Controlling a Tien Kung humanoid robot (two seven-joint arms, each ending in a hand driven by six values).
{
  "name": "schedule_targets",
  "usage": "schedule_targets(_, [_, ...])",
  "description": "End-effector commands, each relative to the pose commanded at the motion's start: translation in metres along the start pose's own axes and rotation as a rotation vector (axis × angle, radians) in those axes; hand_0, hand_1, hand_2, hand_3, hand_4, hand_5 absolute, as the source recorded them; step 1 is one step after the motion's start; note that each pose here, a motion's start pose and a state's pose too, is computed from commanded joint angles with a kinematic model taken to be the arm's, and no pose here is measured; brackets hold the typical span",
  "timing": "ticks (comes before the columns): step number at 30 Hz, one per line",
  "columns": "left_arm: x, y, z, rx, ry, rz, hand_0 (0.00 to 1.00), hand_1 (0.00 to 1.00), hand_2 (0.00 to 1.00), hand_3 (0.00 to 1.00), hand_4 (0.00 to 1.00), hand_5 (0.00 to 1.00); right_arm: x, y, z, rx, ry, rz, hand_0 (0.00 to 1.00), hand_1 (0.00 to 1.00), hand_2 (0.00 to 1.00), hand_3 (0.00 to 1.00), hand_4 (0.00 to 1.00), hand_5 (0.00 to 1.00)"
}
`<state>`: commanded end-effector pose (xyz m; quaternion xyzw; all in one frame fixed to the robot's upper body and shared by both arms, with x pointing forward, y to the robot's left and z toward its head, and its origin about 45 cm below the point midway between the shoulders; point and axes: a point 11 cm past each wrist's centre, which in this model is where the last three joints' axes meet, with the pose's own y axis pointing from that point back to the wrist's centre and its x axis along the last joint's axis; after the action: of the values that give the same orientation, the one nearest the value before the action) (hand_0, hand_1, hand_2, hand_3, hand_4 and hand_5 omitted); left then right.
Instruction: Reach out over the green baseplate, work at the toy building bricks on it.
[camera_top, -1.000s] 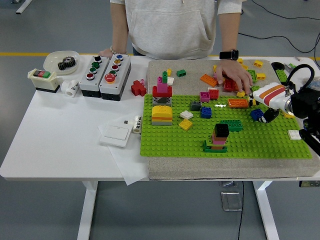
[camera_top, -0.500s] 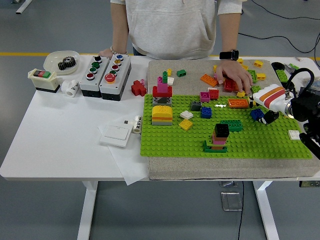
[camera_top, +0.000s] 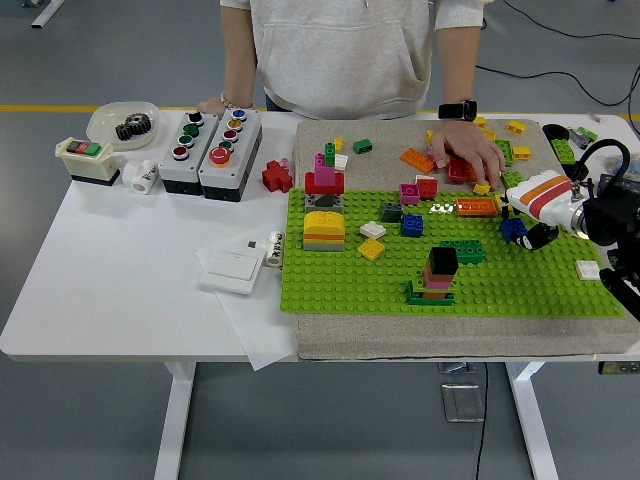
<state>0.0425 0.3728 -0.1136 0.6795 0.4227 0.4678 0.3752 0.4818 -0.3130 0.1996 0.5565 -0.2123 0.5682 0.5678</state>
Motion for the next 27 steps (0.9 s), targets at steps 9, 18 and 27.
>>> schedule_targets(9, [0.0003,0.0004,0.0011,-0.002,-0.001,-0.001,0.449,0.574,0.682,0.826,0.884,0.913,-0.0013,0.0005,0.0001,0.002,-0.007,0.004,0.316,0.479,0.535,0.516,0.676,0.277])
schedule_targets(18, [0.0002,0.0004,0.0013,-0.002,0.000,-0.003,0.451,0.574,0.682,0.825,0.882,0.914,0.0011,0.0008,0.0002,0.007,-0.026,0.020,0.287,0.460,0.527,0.511,0.669,0.270])
schedule_targets(27, [-0.0004,0.0000,0.0001,0.001,0.000,-0.007,0.447,0.573,0.681,0.825,0.877,0.912,-0.0002,0.0012,-0.0003,0.013,-0.055,0.015,0.269,0.435,0.502,0.496,0.637,0.309])
